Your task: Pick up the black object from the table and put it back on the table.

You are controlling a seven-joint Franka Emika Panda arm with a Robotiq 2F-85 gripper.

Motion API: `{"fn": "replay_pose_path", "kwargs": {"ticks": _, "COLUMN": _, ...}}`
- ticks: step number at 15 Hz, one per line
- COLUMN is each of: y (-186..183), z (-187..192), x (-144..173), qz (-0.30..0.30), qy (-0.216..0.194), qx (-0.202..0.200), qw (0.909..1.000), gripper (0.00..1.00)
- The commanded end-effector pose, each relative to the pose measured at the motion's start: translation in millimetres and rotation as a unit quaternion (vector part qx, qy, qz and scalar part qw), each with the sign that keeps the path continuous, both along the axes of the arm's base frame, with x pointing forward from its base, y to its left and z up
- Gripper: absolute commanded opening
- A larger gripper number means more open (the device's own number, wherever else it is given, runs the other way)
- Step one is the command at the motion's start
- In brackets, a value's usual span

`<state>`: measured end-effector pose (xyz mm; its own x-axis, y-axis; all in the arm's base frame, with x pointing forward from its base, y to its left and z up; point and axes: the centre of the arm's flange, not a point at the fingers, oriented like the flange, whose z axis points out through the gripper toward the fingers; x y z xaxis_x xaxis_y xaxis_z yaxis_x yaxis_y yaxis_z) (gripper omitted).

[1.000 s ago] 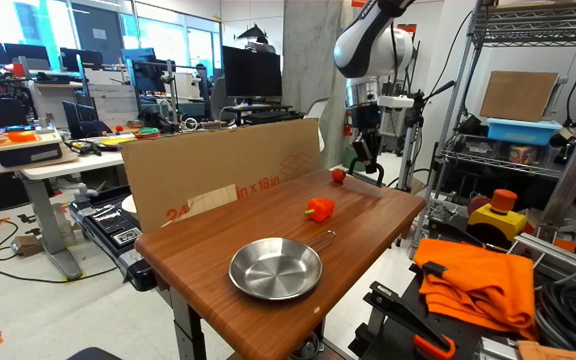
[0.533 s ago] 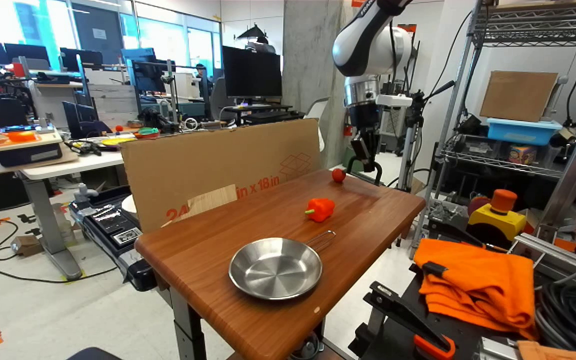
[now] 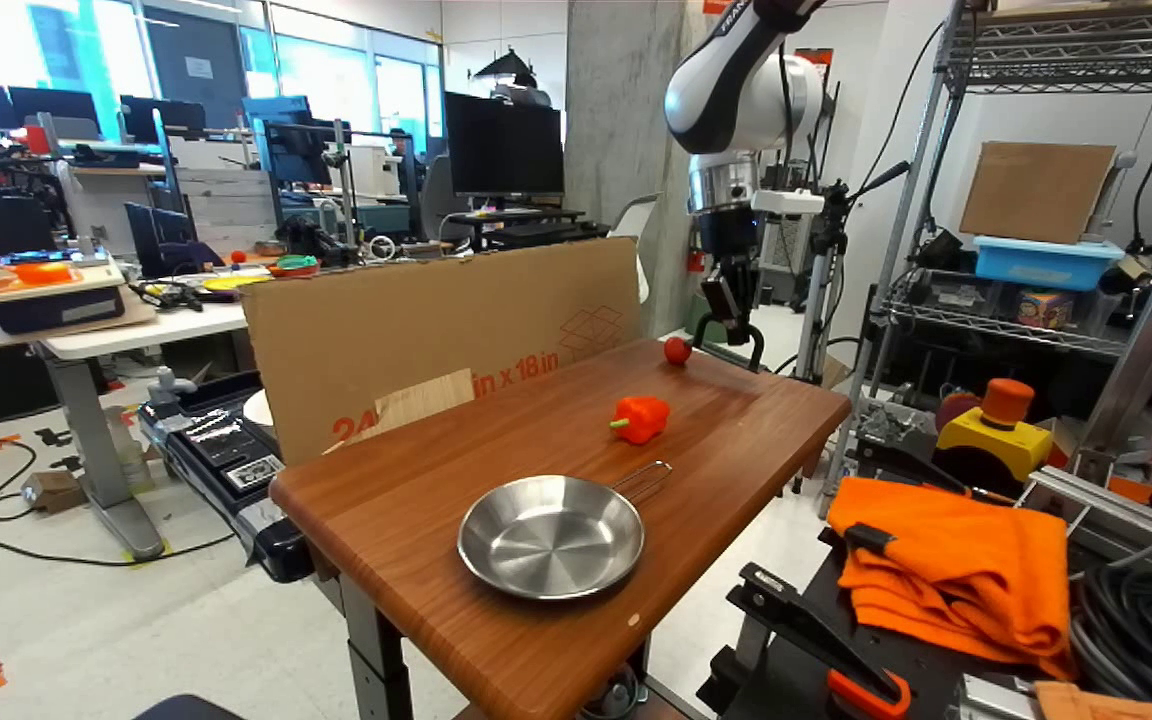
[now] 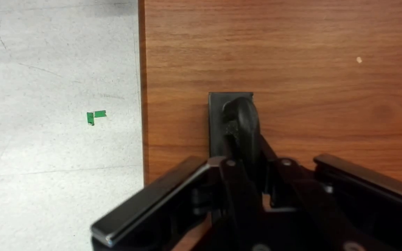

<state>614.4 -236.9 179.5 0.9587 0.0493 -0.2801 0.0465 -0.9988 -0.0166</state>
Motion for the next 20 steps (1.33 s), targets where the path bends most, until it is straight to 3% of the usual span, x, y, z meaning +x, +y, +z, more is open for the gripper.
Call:
{"fn": "replay_pose_path", "kwargs": {"ticks": 1, "y": -7.7, "z": -1.4, "x": 8.2, "qz": 0.007, "qy": 0.001, "qx": 0.009, "qw": 0.9999, "gripper": 0.04}}
{"fn": "replay_pose_path", "kwargs": {"ticks": 20, "y": -5.6, "z": -3.9, "x": 10.8, "qz": 0.012, "qy": 0.002, "qx": 0.009, "qw": 0.9999, "gripper": 0.04}}
